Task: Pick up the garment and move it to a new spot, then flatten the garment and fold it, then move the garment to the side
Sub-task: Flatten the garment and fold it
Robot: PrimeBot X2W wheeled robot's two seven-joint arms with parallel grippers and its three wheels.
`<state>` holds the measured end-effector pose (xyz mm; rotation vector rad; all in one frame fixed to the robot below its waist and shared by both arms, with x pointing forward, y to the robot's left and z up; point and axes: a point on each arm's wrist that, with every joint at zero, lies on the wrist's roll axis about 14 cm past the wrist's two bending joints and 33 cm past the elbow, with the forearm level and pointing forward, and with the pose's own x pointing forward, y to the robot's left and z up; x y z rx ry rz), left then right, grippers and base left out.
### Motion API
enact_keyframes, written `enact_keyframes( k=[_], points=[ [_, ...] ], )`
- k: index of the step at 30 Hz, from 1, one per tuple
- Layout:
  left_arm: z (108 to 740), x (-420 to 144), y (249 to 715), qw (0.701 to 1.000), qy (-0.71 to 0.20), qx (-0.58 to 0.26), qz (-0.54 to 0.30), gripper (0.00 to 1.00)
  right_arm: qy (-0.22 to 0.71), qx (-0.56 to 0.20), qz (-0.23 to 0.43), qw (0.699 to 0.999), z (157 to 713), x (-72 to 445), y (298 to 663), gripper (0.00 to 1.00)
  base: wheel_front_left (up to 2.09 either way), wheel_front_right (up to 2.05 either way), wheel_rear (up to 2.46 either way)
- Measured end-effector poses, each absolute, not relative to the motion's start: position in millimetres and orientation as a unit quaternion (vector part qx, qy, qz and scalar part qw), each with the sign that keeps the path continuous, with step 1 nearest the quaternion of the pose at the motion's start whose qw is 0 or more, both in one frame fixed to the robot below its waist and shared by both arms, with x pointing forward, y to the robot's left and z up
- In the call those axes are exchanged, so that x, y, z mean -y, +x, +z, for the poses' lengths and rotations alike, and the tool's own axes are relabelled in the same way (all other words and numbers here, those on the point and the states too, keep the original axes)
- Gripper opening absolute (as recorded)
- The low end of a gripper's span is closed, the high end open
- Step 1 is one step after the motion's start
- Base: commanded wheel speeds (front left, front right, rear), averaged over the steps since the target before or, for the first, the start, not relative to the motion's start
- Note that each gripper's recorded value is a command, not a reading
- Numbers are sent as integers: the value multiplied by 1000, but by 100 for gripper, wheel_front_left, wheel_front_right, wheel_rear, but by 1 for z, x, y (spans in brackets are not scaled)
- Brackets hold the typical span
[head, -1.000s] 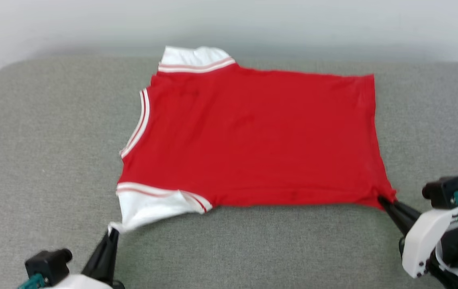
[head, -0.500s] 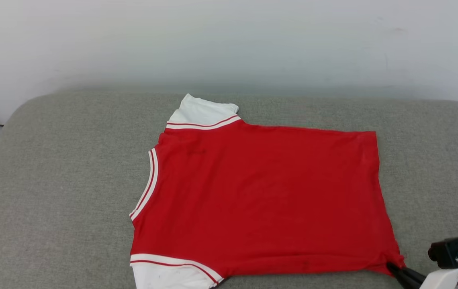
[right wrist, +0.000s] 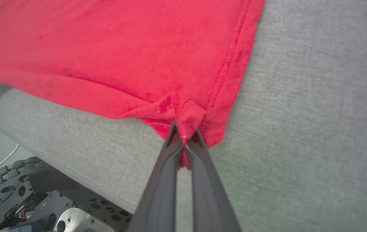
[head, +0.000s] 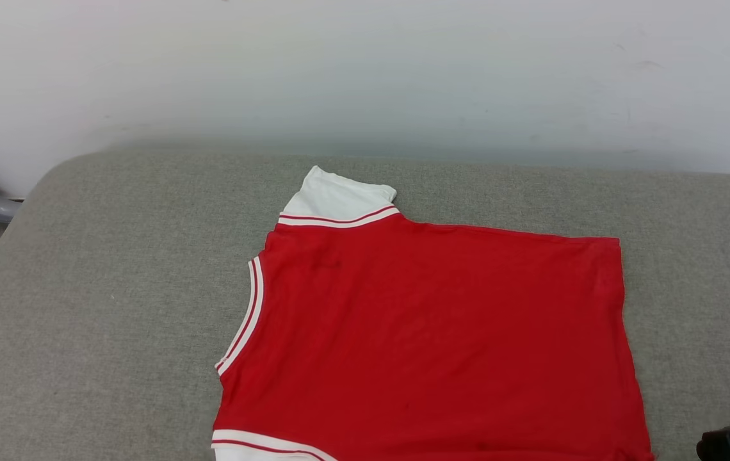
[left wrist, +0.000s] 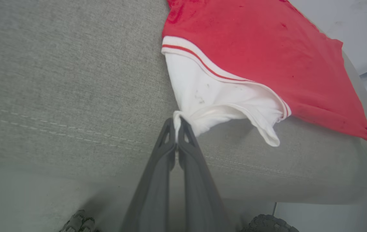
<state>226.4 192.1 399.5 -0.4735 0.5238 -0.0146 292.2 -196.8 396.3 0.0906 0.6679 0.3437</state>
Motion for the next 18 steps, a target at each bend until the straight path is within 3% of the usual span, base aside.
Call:
enact_keyframes(
  k=[18],
  points=[
    [461, -199, 309, 979, -130, -138, -72, 0, 70, -278, 150, 946, 421, 195, 317, 0, 0, 0, 0]
  ],
)
